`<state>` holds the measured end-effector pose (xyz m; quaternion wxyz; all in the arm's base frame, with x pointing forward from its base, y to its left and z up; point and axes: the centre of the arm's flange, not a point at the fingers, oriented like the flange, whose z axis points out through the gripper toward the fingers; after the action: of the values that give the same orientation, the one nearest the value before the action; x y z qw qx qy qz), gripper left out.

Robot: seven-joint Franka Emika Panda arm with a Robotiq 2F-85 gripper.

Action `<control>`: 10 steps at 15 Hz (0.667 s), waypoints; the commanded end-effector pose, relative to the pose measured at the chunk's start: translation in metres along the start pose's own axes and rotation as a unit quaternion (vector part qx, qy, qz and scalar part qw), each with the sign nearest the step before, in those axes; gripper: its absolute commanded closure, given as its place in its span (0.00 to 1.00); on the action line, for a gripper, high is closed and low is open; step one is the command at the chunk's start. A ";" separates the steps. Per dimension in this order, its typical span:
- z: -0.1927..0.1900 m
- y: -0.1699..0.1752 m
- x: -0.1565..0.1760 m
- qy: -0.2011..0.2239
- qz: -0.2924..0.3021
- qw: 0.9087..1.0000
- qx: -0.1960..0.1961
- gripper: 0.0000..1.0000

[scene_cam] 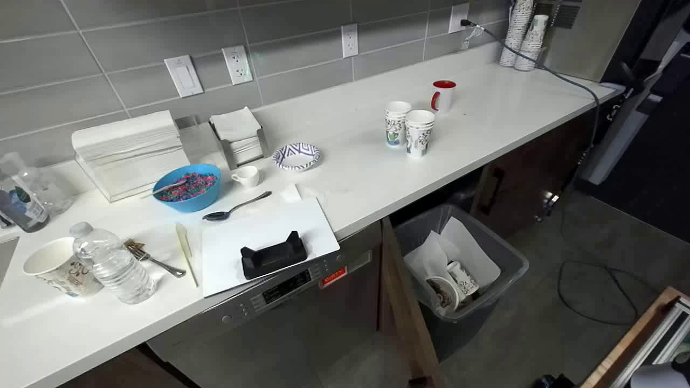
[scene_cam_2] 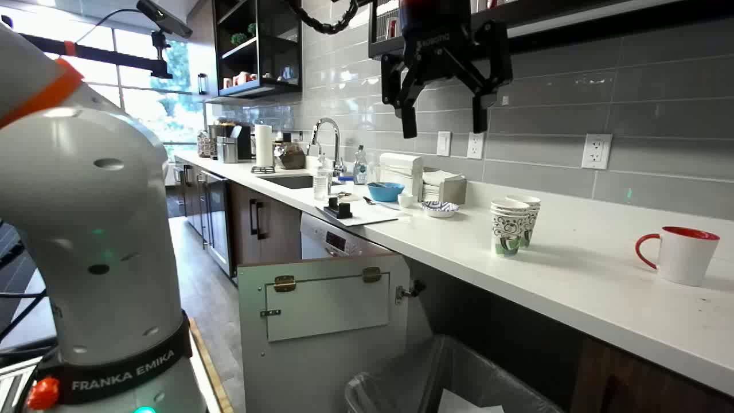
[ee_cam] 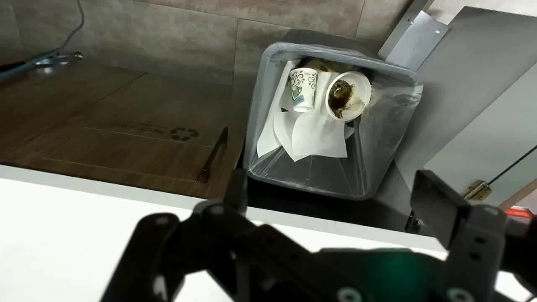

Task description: Simultaneously remove one cup from each stack

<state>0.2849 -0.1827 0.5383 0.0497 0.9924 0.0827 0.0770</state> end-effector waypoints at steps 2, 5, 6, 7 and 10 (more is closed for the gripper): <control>0.000 0.000 0.000 0.000 0.000 1.000 0.000 0.00; 0.000 0.000 0.000 0.000 0.000 1.000 0.000 0.00; 0.000 0.000 0.000 0.000 0.000 1.000 0.000 0.00; 0.000 0.000 0.000 0.000 0.000 1.000 0.000 0.00; 0.005 0.023 0.058 0.000 -0.100 0.995 -0.003 0.00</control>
<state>0.2913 -0.1813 0.5403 0.0527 0.9896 0.1088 0.0778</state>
